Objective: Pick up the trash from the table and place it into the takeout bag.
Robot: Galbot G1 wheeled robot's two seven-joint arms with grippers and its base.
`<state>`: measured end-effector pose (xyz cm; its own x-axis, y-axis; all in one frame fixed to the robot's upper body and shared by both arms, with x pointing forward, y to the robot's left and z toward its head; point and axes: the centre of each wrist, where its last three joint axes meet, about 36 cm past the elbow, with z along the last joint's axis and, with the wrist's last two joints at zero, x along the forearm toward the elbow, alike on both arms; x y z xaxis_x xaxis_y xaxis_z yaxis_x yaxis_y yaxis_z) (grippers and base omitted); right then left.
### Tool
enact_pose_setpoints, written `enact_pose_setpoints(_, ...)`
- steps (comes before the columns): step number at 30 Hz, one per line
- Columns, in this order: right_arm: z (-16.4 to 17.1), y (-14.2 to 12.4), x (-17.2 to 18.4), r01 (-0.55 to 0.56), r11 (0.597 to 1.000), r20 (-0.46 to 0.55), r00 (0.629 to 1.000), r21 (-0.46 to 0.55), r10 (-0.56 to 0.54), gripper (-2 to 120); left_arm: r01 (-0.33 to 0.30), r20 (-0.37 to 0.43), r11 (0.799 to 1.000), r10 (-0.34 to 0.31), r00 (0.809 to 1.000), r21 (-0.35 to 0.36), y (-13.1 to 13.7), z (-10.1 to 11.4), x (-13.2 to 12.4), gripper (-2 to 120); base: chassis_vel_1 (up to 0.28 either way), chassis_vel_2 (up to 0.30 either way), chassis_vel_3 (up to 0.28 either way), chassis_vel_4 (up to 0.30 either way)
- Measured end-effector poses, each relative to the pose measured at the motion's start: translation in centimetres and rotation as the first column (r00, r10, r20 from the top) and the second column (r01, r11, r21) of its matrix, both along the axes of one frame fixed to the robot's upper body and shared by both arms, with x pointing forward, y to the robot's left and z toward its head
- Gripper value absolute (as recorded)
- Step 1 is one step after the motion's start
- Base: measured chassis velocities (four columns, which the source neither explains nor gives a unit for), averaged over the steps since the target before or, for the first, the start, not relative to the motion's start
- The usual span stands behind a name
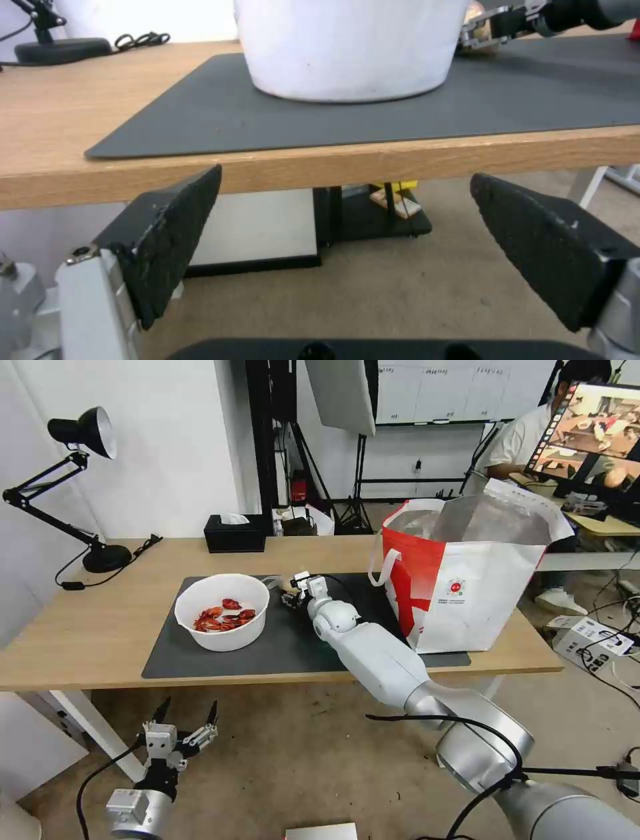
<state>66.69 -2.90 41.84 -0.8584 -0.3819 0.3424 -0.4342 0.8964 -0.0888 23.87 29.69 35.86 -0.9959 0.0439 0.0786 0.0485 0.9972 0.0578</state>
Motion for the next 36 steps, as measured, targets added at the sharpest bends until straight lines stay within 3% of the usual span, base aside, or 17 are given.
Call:
enact_pose_setpoints(7,1.6,-1.9,-3.1,0.009,1.000,0.088,0.996,0.030,-0.011,20,0.002,0.007,1.000,-0.002,1.000,0.001,0.0,0.2,0.1,100,0.000,0.000,0.000,0.000)
enact_pose_setpoints(11,2.7,-3.7,-5.9,0.022,0.999,0.154,0.988,0.039,-0.028,11,0.002,0.010,1.000,-0.002,1.000,0.000,0.0,0.3,0.1,100,0.000,0.000,0.000,0.000)
enact_pose_setpoints(16,5.0,-4.8,-9.2,0.019,0.998,0.244,0.969,0.066,-0.035,8,0.004,0.012,1.000,-0.004,1.000,-0.002,-0.2,0.4,0.1,100,0.000,0.000,0.000,0.000)
enact_pose_setpoints(19,8.5,-6.2,-12.8,0.044,0.994,0.363,0.929,0.104,-0.079,8,0.007,0.015,1.000,-0.007,1.000,0.000,-0.5,0.6,0.0,100,0.000,0.000,0.000,0.000)
enact_pose_setpoints(23,10.7,-6.9,-14.1,0.064,0.990,0.426,0.898,0.125,-0.112,8,0.011,0.017,1.000,-0.011,1.000,0.004,-0.6,0.7,-0.1,100,0.000,0.000,0.000,0.000)
enact_pose_setpoints(26,14.7,-8.4,-15.6,0.158,0.976,0.505,0.836,0.150,-0.213,8,0.016,0.020,1.000,-0.016,1.000,0.009,-0.8,1.0,-0.3,100,0.000,0.000,0.000,0.000)
enact_pose_setpoints(27,14.7,-8.4,-15.6,0.158,0.976,0.505,0.836,0.150,-0.213,8,0.016,0.020,1.000,-0.016,1.000,0.009,-0.8,1.0,-0.3,100,0.000,0.000,0.000,0.000)
enact_pose_setpoints(30,17.2,-10.1,-15.7,0.303,0.940,0.551,0.763,0.156,-0.337,8,0.018,0.022,1.000,-0.018,1.000,0.010,-1.0,1.2,-0.5,100,0.000,0.000,0.000,0.000)
enact_pose_setpoints(31,17.2,-10.1,-15.7,0.303,0.940,0.551,0.763,0.156,-0.337,8,0.018,0.022,1.000,-0.018,1.000,0.010,-1.0,1.2,-0.5,100,0.000,0.000,0.000,0.000)
enact_pose_setpoints(34,18.3,-12.0,-15.1,0.425,0.891,0.564,0.702,0.158,-0.435,8,0.020,0.023,1.000,-0.020,1.000,0.012,-1.1,1.3,-0.6,100,0.000,0.000,0.000,0.000)
enact_pose_setpoints(36,18.5,-12.6,-14.9,0.450,0.879,0.561,0.692,0.158,-0.455,8,0.020,0.023,1.000,-0.020,1.000,0.012,-1.1,1.3,-0.6,100,0.000,0.000,0.000,0.000)
